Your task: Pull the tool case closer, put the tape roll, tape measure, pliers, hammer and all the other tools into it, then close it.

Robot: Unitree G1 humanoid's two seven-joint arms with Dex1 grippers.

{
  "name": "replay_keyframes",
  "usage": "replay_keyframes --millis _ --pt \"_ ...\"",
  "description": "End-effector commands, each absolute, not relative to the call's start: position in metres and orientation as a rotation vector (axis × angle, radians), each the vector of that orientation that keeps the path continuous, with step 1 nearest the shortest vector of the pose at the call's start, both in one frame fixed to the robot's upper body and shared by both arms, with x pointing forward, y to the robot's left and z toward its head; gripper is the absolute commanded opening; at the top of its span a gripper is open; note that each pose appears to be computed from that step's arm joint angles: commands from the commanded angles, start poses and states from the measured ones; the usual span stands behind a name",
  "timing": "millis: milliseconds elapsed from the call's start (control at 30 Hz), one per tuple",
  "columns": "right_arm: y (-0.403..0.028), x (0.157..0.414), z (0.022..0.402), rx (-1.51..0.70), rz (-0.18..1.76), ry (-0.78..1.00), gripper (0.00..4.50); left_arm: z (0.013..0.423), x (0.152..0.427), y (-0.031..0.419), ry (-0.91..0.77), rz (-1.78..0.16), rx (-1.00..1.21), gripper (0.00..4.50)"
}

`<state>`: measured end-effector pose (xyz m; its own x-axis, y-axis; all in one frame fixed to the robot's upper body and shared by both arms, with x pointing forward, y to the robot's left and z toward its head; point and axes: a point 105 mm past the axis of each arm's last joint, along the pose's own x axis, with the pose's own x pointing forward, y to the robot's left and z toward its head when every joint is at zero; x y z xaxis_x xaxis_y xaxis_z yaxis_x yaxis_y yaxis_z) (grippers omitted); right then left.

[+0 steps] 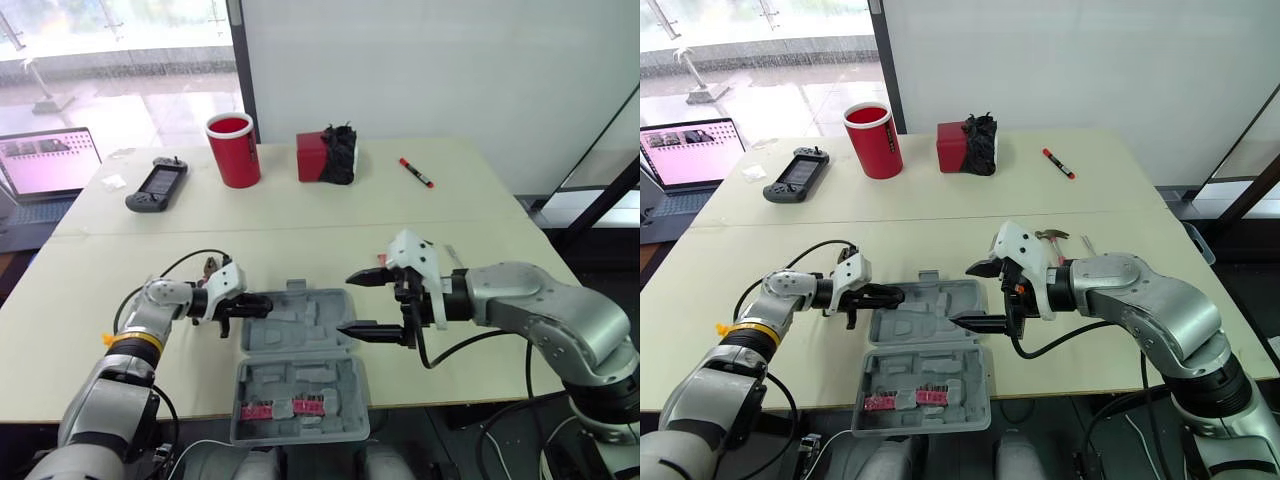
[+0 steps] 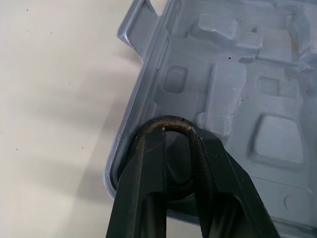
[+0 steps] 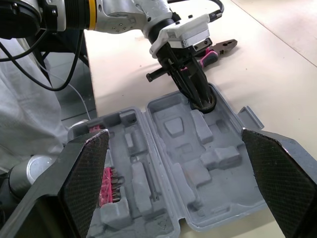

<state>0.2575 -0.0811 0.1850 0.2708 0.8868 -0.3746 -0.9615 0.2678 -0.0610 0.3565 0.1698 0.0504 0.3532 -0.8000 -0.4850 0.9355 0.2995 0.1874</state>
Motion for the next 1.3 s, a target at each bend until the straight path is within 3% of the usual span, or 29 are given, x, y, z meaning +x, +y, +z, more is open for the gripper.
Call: replay_keyframes --millis 33,267,300,367,433,567,767,867,1033,1167,1300 --pt "-0.084 0.255 0.19 -0.319 1.269 0.268 4.5 0.05 0.353 0.166 0.334 -1.208 0.437 0.78" --pt "-0.11 0.266 0.178 -0.326 1.181 0.281 4.5 0.113 0.364 0.177 0.155 -1.164 0.321 0.78" --pt "-0.118 0.271 0.175 -0.324 1.138 0.275 4.5 0.119 0.364 0.184 0.141 -1.135 0.321 1.01" --pt "-0.132 0.278 0.173 -0.286 1.07 0.251 4.5 0.122 0.361 0.2 0.145 -1.072 0.348 1.59" --pt "-0.151 0.284 0.166 -0.298 0.98 0.239 4.5 0.117 0.355 0.223 0.173 -0.976 0.428 2.54" --pt "-0.196 0.286 0.154 -0.295 0.746 0.193 4.5 0.124 0.333 0.273 0.111 -0.732 0.382 4.47" --pt "-0.257 0.246 0.119 -0.218 0.517 0.175 4.5 0.112 0.278 0.343 0.082 -0.379 0.295 4.47" --pt "-0.288 0.236 0.119 -0.198 0.35 0.065 4.5 0.084 0.247 0.373 0.145 -0.218 0.289 4.47" --pt "-0.316 0.214 0.081 -0.191 0.258 0.177 4.5 0.062 0.185 0.418 0.208 0.027 0.253 4.47" --pt "-0.315 0.221 0.084 -0.197 0.275 0.146 4.5 0.077 0.184 0.406 0.148 0.015 0.244 4.47" --pt "-0.301 0.236 0.083 -0.238 0.356 0.129 4.5 0.089 0.207 0.389 0.096 -0.026 0.238 4.47"
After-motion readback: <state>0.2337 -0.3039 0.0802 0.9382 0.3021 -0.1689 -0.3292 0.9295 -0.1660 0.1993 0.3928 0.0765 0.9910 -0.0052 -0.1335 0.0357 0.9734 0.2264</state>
